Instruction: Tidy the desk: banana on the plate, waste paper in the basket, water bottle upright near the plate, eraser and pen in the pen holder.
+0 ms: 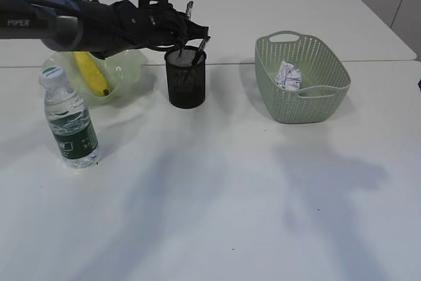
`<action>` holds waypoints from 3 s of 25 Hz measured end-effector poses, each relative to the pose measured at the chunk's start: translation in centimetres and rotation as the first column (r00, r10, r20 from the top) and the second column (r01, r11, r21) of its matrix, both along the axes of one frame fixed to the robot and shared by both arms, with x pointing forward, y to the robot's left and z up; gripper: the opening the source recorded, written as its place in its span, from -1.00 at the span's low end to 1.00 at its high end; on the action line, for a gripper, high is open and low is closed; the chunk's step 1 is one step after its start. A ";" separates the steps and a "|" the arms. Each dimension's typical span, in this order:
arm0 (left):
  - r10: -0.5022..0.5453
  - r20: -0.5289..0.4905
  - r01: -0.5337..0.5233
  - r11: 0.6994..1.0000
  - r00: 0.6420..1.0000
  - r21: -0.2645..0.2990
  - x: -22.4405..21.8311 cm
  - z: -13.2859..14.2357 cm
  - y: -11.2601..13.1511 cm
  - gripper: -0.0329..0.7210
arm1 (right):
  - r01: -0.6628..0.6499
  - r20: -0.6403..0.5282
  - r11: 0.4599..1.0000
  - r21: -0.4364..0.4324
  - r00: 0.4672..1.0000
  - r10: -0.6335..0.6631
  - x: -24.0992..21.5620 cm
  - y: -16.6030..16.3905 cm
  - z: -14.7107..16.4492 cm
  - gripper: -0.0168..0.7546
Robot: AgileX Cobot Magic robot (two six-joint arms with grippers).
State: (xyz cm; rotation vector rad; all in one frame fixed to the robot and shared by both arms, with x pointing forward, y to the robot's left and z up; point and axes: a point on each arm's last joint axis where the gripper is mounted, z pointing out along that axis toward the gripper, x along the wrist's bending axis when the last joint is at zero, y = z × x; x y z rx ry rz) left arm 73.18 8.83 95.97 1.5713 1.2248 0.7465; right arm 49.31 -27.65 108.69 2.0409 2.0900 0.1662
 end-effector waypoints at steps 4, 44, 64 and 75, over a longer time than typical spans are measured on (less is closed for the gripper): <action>0.002 -0.014 -0.002 1.000 1.000 0.003 0.1 -0.8 0.0 -0.81 | 0.000 0.000 1.000 0.000 1.000 0.000 0.0 0.0 0.0 0.15; -0.183 -0.317 0.221 0.972 0.931 0.086 -4.0 8.5 4.9 -0.47 | 0.000 0.000 1.000 0.000 1.000 0.000 0.0 0.0 0.0 0.15; 0.220 -0.510 -0.062 0.949 0.832 0.308 -11.5 18.4 15.1 -0.43 | -0.034 0.073 0.999 0.001 0.997 0.034 0.7 0.1 0.2 0.15; 0.365 -0.500 -0.262 0.928 0.785 0.266 -14.5 21.9 22.0 -0.41 | -0.099 0.112 0.995 0.003 0.989 0.098 1.0 0.3 0.3 0.15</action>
